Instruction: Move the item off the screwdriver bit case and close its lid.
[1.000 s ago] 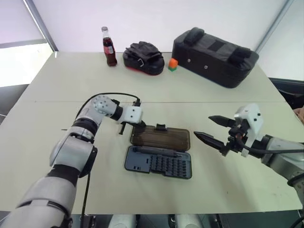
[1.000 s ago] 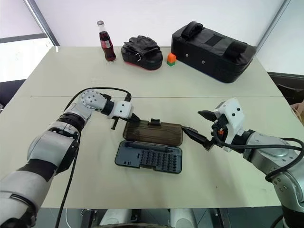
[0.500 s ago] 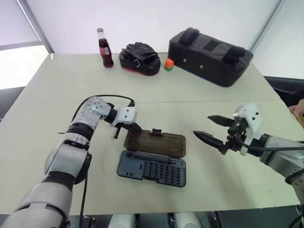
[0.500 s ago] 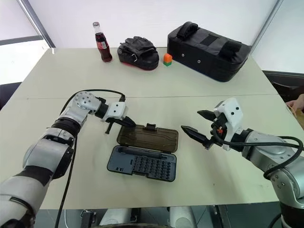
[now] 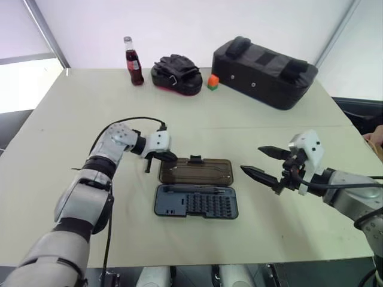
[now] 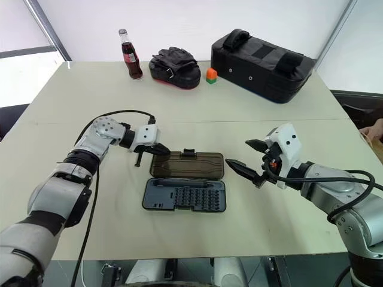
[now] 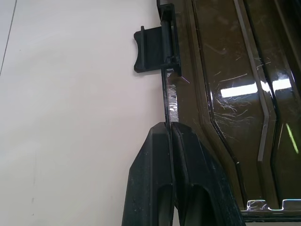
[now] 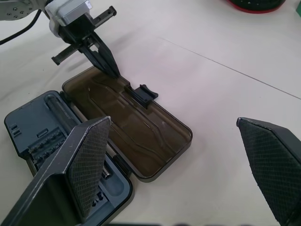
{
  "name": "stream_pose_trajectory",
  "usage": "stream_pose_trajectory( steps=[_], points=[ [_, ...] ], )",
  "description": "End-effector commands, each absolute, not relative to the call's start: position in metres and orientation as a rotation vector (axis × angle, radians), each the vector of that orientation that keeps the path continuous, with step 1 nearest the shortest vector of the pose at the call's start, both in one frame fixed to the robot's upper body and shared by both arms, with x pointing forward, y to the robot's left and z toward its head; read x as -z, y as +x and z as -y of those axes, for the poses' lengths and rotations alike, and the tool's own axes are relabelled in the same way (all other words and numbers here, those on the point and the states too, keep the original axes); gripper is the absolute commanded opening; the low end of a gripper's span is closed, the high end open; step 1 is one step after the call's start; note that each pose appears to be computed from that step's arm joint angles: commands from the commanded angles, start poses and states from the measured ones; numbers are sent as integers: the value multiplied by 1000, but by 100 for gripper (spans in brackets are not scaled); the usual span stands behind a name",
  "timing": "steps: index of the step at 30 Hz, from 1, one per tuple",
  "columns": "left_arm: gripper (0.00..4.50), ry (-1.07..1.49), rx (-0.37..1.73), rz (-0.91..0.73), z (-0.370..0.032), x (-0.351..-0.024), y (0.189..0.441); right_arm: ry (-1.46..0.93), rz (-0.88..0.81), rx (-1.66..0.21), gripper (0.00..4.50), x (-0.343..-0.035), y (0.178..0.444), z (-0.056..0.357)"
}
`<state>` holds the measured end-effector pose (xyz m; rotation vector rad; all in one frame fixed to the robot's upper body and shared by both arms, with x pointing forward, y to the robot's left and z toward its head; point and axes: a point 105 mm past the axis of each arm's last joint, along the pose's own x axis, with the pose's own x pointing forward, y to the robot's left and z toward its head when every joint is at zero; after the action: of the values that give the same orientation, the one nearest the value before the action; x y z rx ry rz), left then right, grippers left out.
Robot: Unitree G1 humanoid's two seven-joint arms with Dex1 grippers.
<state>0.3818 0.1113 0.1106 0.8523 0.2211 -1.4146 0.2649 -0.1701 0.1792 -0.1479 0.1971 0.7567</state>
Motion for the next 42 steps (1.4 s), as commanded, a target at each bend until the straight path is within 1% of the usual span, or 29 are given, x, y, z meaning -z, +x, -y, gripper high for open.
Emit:
stream_pose_trajectory(
  steps=[1,9,10,11,18,23,27,29,32,33,35,36,40,41,42],
  points=[
    [5,862,1404,-237,-115,-103,380,-158,-147,-766,450,-188,266,168],
    [5,817,1382,-237,-116,-103,381,-167,-151,-773,450,-187,266,169],
    [64,803,1378,-237,-115,-104,381,-168,-151,-774,450,-187,266,169],
    [101,795,1373,-234,-115,-104,382,-169,-152,-776,450,-187,266,170],
    [447,744,1307,-181,-111,-113,390,-177,-157,-785,450,-187,268,172],
    [447,639,1228,-147,-112,-131,401,-183,-158,-791,450,-188,270,172],
    [447,386,1183,-94,-119,-173,407,-197,-148,-802,450,-193,270,171],
    [447,272,1217,-87,-127,-195,399,-200,-139,-817,450,-199,269,170],
    [447,195,1254,-94,-136,-214,381,-209,-122,-828,450,-207,271,170],
    [423,191,1269,-99,-140,-220,371,-217,-116,-829,450,-210,273,172],
    [357,197,1296,-124,-146,-224,351,-231,-108,-827,450,-214,278,174],
    [311,214,1311,-143,-148,-223,340,-237,-104,-827,450,-216,280,175],
    [93,243,1361,-218,-153,-215,302,-249,-99,-842,450,-218,287,177],
    [38,238,1374,-237,-154,-214,292,-258,-100,-853,424,-218,288,175],
    [0,241,1383,-250,-154,-213,284,-264,-100,-861,395,-218,289,174]
  ],
)
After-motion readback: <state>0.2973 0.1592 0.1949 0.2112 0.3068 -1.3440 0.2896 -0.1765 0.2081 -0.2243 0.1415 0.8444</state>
